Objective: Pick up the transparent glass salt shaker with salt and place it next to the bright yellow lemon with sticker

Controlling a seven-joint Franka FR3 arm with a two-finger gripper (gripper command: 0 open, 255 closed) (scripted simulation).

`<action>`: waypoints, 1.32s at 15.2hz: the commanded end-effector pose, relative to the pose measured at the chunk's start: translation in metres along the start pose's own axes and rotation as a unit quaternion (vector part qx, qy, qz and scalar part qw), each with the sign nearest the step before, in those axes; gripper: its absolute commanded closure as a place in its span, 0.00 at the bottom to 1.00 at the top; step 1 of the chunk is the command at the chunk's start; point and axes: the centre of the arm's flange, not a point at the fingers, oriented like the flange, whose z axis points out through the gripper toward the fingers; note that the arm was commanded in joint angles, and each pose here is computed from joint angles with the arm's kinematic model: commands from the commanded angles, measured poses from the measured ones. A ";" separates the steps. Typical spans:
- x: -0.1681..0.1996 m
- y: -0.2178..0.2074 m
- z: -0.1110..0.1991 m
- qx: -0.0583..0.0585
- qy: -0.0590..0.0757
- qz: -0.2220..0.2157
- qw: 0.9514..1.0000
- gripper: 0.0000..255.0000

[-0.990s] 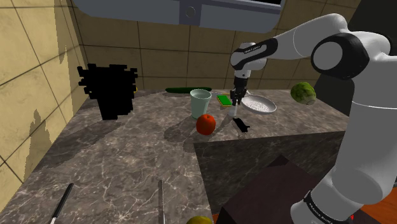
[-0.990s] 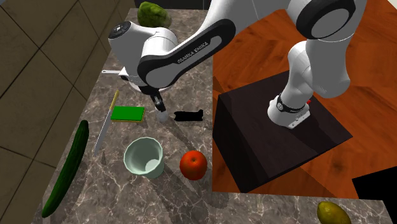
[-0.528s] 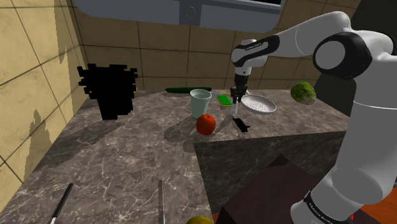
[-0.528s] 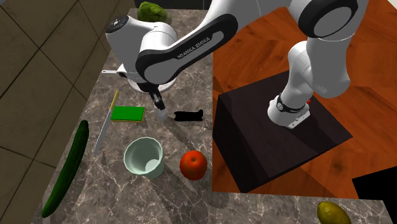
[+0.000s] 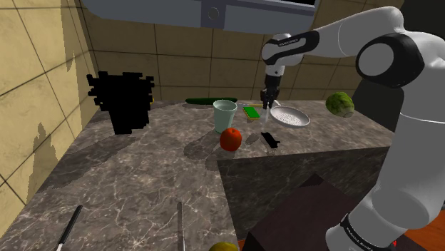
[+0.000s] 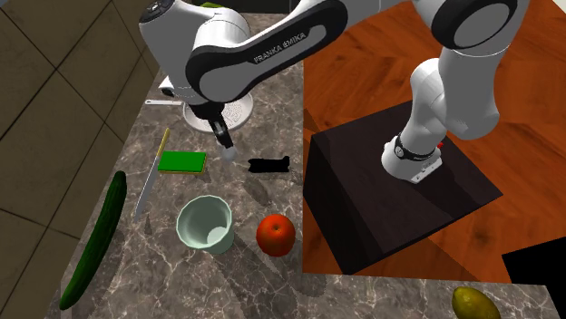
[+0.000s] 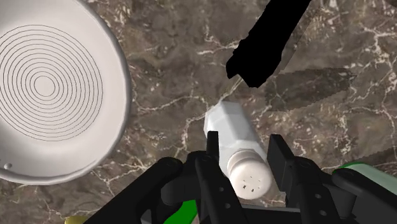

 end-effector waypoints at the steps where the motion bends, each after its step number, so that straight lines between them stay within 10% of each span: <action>1: -0.001 -0.001 -0.010 0.000 0.000 0.000 1.000 1.00; 20: -0.014 -0.009 -0.109 0.000 0.000 0.000 1.000 1.00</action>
